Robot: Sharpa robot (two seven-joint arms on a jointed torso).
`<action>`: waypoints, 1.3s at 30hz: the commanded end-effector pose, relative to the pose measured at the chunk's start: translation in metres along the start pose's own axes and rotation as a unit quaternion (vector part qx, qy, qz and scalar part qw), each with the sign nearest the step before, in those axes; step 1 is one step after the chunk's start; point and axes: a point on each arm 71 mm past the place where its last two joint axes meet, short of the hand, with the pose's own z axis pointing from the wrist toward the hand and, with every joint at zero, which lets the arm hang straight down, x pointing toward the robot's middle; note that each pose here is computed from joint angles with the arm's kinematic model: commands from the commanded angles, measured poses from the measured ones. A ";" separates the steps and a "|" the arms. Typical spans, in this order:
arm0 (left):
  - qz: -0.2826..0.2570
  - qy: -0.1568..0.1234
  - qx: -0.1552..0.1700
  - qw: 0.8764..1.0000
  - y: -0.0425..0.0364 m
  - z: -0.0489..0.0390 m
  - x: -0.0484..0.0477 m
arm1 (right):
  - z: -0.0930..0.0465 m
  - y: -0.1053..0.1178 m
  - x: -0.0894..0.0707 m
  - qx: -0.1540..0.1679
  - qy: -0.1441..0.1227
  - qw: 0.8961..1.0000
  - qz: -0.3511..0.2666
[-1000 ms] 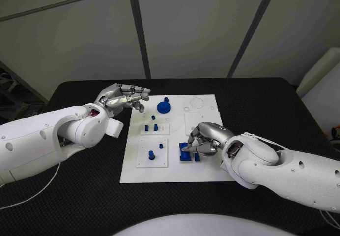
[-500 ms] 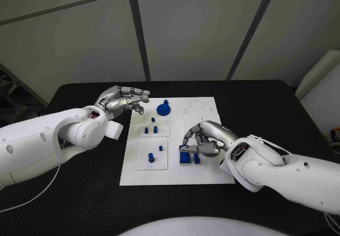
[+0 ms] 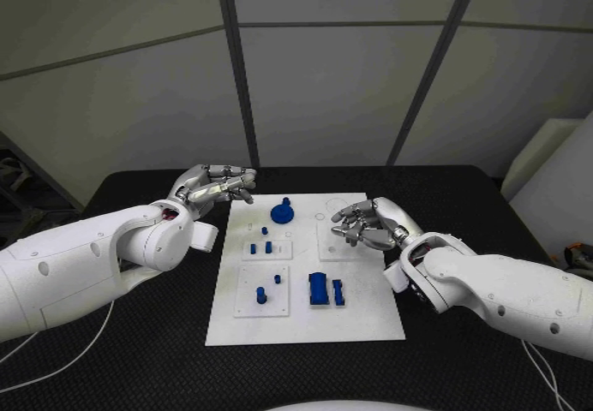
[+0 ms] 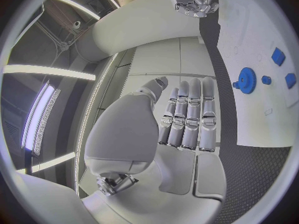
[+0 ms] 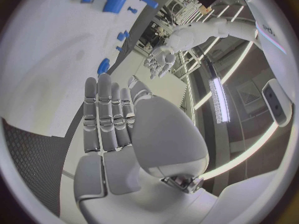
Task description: Assemble the parts on the task board
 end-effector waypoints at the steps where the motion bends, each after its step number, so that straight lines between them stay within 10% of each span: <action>1: -0.031 -0.042 0.041 0.998 -0.0025 0.0070 -0.0072 | 0.015 -0.006 -0.009 0.006 -0.024 0.991 0.132; 16: -0.041 -0.108 0.053 0.992 0.0126 0.0366 -0.0079 | 0.054 -0.023 -0.032 0.003 -0.087 0.979 0.182; 19: -0.038 -0.082 0.039 0.995 0.0151 0.0355 -0.0040 | 0.052 -0.025 -0.030 0.020 -0.091 0.984 0.155; 39: 0.015 -0.135 0.023 0.990 0.0329 -0.0165 0.0588 | 0.002 0.012 -0.011 0.052 -0.172 0.957 0.230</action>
